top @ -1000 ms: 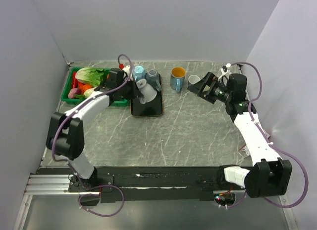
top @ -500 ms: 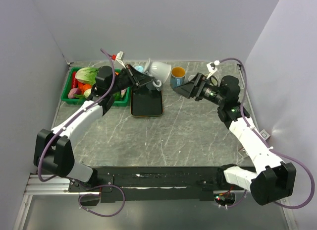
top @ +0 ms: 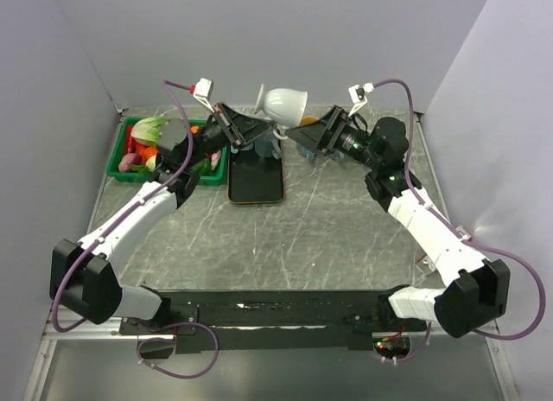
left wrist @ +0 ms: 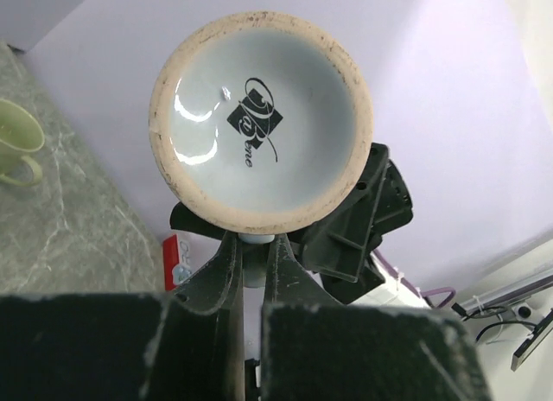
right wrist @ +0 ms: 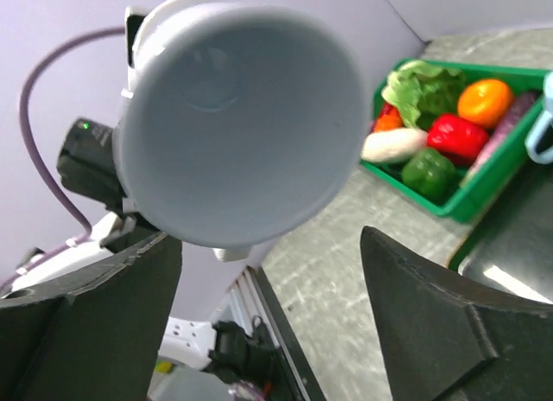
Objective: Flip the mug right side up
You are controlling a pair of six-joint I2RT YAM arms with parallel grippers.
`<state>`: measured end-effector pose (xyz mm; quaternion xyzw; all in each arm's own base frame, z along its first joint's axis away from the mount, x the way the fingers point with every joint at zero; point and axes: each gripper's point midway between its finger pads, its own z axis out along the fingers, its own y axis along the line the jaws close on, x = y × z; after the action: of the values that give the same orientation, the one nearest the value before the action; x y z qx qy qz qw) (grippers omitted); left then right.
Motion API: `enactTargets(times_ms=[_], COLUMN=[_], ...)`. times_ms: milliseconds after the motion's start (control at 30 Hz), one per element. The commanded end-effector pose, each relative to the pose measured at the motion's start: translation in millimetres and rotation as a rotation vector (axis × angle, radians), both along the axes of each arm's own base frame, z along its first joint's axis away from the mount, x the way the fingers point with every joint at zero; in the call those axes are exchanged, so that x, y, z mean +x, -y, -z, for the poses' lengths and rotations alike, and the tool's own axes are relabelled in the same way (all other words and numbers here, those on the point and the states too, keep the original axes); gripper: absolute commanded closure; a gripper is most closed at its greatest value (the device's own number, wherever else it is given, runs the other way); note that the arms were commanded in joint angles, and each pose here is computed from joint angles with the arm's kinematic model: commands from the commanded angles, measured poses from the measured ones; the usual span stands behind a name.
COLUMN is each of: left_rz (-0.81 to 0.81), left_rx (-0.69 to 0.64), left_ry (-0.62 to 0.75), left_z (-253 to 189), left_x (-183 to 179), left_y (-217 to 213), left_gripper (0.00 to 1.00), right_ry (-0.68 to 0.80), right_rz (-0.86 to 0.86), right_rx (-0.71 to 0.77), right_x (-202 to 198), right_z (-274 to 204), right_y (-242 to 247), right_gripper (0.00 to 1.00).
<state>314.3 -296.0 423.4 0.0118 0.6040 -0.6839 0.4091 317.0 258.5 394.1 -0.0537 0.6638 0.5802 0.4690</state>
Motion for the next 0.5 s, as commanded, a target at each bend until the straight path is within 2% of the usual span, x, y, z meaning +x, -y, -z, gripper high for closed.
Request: enactTargets(times_ms=[0,100,367,467], left_rz=[-0.028,-0.047,-0.029,-0.032], left_rx=[-0.166,-0.190,-0.204,-0.212], left_ry=[0.220,0.241,0.253,0.254], left_z=[-85,-90,-83,-82], left_x=[-32,-35,-36,-37], left_y=[-20,-24,-19,-19], left_gripper=[0.99,0.99,0.99,0.99], right_ry=[0.100,0.098,0.065,0.063], right_rz=[-0.024,-0.048,-0.094,-0.121], right_rx=[0.107,0.141,0.197,0.213], right_x=[-4,-5,-4,-6], right_z=[-44,-47,-47,-51], right_y=[-3,-6,-17,-22], right_gripper=[0.15,0.21,0.25,0.32])
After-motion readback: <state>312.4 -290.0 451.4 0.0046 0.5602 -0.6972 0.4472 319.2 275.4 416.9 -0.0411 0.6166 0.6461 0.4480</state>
